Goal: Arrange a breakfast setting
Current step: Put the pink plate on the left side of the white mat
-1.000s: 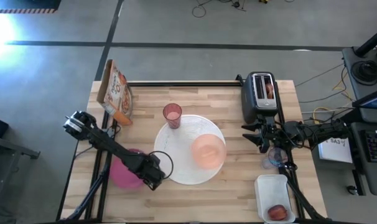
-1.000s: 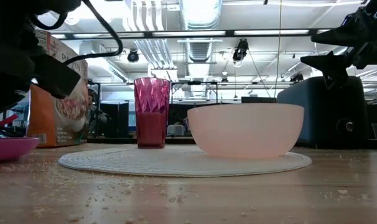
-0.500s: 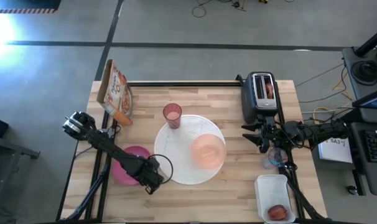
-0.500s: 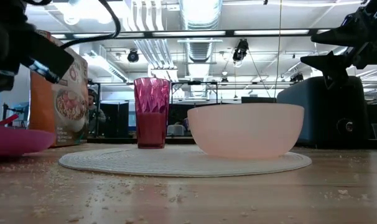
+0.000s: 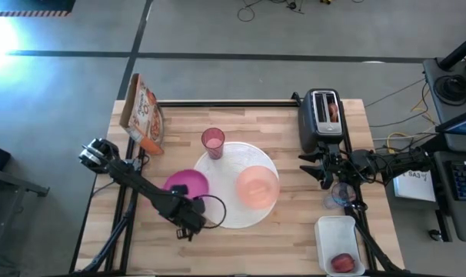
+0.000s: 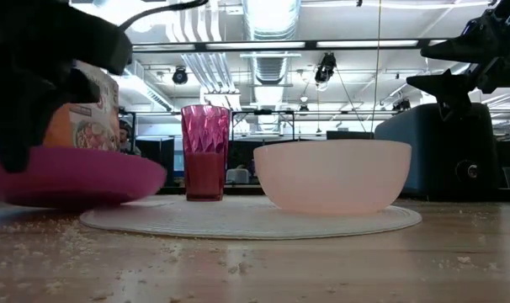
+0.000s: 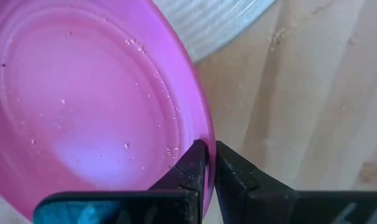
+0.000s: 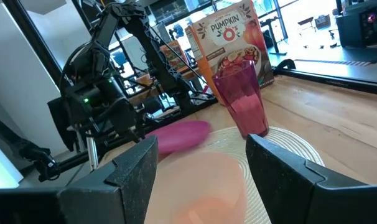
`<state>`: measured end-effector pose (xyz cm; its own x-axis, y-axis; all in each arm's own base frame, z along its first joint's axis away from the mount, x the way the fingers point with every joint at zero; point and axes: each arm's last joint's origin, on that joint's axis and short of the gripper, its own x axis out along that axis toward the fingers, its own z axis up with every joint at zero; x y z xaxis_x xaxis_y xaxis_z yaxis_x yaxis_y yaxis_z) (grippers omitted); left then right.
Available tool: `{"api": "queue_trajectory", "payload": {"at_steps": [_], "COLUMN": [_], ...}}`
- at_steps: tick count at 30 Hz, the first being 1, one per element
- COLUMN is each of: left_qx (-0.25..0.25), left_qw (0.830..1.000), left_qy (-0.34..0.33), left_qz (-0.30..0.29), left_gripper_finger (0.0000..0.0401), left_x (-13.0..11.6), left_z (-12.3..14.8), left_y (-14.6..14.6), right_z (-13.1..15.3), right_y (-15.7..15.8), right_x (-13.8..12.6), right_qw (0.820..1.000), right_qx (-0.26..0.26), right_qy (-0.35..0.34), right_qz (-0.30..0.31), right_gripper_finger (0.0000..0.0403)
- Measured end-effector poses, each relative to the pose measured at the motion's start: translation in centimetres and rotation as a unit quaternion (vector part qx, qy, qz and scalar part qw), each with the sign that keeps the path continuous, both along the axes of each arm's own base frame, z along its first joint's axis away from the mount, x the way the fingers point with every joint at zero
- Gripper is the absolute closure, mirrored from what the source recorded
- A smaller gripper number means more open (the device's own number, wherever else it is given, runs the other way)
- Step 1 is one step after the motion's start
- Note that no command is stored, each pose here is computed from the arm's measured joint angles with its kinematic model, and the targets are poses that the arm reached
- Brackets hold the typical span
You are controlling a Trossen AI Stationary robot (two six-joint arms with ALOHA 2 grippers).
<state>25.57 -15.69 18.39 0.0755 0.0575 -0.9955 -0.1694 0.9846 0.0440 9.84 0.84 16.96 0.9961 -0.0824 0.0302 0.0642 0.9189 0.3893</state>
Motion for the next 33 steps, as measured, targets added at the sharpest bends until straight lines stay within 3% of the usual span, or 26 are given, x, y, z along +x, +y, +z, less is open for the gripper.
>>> {"api": "queue_trajectory", "payload": {"at_steps": [7, 15, 25, 33], "left_qx": [0.026, 0.040, 0.077, 0.081], "left_qw": [0.987, 0.947, 0.954, 0.949], "left_qy": [-0.002, 0.008, 0.020, 0.017], "left_qz": [-0.156, -0.318, -0.290, -0.303], "left_gripper_finger": [0.0393, 0.0395, 0.0394, 0.0388], "left_x": [1.1, 2.8, 3.8, 3.9], "left_z": [-0.1, -0.4, -0.6, -0.6], "left_y": [-0.3, -1.3, -0.7, -0.7], "right_z": [0.0, 0.0, 0.0, 0.0], "right_y": [0.0, 0.0, 0.0, 0.0], "right_x": [0.0, 0.0, 0.0, 0.0], "right_qw": [1.000, 1.000, 1.000, 1.000], "right_qx": [0.000, 0.000, 0.000, 0.000], "right_qy": [0.000, 0.000, 0.000, 0.000], "right_qz": [0.000, 0.000, 0.000, 0.000], "right_gripper_finger": [0.0170, 0.0170, 0.0170, 0.0170]}}
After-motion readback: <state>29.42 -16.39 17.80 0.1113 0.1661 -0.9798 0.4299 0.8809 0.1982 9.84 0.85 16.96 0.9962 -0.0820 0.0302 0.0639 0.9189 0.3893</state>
